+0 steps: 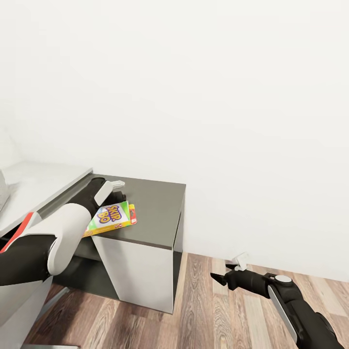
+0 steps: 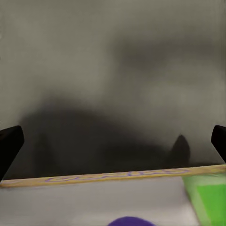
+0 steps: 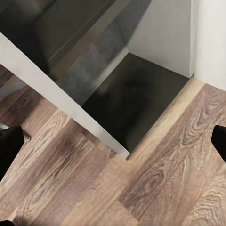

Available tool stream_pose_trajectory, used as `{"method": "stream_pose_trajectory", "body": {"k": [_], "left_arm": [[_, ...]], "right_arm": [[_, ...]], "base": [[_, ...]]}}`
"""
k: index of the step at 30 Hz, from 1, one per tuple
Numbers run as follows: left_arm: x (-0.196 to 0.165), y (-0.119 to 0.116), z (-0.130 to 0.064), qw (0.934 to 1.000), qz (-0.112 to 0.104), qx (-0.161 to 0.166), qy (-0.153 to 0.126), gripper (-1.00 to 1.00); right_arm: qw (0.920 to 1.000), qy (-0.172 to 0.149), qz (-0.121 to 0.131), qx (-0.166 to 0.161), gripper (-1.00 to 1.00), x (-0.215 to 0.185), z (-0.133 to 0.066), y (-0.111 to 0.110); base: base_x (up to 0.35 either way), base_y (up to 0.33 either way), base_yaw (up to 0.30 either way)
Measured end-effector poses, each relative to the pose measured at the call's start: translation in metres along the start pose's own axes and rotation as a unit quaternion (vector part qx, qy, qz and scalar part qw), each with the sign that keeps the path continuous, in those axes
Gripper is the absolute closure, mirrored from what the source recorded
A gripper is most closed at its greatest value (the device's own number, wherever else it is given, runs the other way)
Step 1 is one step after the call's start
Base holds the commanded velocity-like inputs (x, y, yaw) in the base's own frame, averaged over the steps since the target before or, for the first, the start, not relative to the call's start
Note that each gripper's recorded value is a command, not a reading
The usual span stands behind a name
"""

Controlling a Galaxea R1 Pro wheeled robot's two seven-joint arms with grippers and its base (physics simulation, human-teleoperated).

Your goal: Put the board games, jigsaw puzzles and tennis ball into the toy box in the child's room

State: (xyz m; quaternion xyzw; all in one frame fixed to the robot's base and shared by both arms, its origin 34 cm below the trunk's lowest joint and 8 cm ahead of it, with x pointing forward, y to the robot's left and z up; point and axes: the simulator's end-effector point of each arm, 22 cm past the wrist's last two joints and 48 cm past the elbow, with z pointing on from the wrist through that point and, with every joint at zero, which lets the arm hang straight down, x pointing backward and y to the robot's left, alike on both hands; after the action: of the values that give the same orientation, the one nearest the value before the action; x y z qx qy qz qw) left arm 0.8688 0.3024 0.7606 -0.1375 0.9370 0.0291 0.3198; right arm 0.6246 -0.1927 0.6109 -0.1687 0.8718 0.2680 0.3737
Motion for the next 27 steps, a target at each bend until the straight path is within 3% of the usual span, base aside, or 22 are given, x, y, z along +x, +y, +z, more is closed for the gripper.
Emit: {"method": "stream_pose_trajectory", "body": {"k": [27], "left_arm": [[0.0014,-0.0066,-0.0005,1.0000,0.003,0.003,0.000,-1.00]], "right_arm": [[1.0000,0.000,0.000,0.000,-1.00,0.0000,0.0000,-0.0001]], "base": [[-0.020,-0.018,0.000]]}}
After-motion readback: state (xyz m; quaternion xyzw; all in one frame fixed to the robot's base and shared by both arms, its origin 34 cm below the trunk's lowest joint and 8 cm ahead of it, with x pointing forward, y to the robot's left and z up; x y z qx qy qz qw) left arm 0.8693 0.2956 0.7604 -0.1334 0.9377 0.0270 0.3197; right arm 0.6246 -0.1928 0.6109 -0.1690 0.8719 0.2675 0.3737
